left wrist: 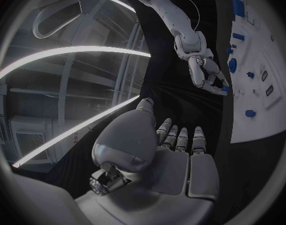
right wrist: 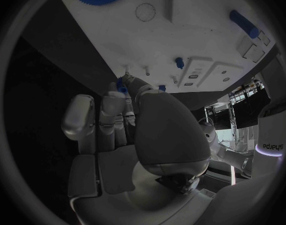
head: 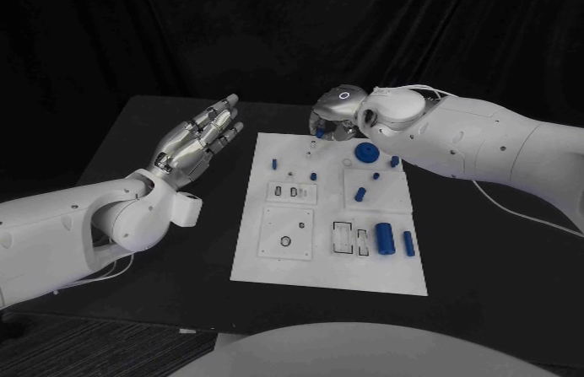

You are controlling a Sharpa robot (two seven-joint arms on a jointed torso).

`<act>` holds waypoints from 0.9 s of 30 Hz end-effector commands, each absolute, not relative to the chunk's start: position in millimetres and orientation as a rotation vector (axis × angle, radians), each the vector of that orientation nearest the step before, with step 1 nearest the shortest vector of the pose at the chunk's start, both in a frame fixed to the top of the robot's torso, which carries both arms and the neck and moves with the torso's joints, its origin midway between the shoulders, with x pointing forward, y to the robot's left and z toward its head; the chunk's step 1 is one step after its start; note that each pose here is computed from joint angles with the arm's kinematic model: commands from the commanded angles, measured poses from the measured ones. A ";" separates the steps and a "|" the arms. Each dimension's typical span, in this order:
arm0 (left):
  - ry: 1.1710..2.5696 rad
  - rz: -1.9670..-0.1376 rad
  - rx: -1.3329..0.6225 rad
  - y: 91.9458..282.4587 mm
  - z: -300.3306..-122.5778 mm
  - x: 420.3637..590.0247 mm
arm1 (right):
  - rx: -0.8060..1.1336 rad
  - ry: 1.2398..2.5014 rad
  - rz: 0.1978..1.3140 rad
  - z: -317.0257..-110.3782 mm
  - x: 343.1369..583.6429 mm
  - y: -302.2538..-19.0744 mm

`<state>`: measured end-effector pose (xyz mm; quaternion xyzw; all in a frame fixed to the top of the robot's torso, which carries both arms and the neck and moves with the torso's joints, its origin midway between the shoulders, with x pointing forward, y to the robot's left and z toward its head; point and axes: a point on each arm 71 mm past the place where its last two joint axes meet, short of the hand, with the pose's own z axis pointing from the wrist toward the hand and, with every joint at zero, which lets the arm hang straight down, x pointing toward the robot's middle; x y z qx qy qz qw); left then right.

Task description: Assemble the parts on the task board

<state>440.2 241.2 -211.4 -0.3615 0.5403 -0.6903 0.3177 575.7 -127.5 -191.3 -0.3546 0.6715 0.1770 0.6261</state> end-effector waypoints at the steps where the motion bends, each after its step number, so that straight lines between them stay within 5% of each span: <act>1: 1.328 -1.891 -0.894 240.6 -203.1 439.7 | -0.799 1.550 0.388 -194.1 576.7 -128.1; 27: 1.347 -1.897 -0.899 239.4 -204.9 441.8 | -0.781 1.539 0.380 -202.6 578.3 -123.2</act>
